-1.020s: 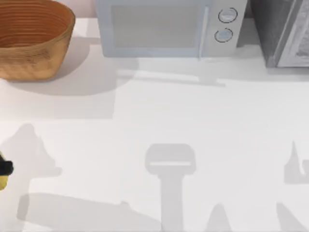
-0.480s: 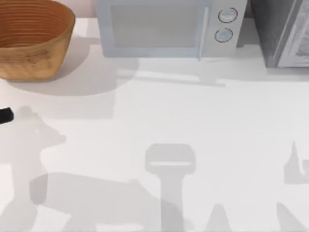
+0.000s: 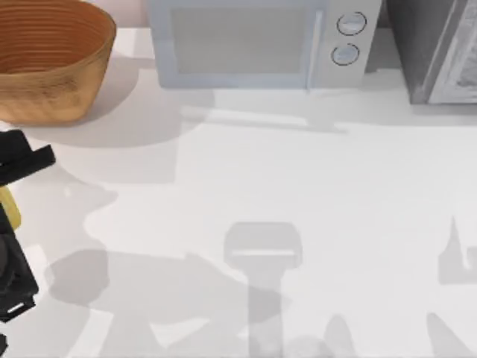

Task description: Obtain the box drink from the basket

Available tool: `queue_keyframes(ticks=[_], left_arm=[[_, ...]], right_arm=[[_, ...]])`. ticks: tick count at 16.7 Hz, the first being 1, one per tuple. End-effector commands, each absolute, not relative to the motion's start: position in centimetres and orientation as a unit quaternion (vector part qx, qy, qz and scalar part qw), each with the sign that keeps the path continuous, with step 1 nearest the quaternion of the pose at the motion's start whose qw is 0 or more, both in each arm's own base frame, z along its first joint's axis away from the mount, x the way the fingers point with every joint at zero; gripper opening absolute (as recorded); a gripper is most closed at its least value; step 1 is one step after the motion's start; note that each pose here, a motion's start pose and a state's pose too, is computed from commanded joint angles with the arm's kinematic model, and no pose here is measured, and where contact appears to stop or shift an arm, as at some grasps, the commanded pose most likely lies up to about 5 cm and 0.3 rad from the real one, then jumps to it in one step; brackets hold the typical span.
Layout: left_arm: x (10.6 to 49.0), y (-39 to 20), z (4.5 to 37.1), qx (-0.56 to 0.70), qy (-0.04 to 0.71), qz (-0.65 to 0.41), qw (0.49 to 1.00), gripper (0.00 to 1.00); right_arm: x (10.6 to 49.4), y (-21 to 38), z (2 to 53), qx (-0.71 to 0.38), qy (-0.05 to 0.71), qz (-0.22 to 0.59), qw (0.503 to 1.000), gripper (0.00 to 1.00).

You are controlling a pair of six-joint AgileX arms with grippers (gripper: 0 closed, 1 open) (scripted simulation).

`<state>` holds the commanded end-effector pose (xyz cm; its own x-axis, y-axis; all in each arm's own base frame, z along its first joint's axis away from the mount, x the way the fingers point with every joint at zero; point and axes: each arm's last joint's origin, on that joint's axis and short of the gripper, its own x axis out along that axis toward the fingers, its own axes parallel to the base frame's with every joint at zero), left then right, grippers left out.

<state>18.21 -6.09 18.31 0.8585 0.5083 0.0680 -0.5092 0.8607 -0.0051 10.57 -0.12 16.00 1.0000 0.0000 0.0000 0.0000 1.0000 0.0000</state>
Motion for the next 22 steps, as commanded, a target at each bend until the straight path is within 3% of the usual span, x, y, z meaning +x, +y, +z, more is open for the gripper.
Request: queue_keyframes(ticks=[11, 22], left_arm=[[18.8, -6.6, 17.1, 0.012, -0.028, 0.282, 0.959, 0.00], [22.0, -4.7, 13.2, 0.013, -0.025, 0.281, 0.959, 0.00]], right_arm=[[10.6, -0.1, 16.0, 0.000, 0.000, 0.000, 1.000, 1.00], [10.6, -0.1, 16.0, 0.000, 0.000, 0.000, 1.000, 1.00]])
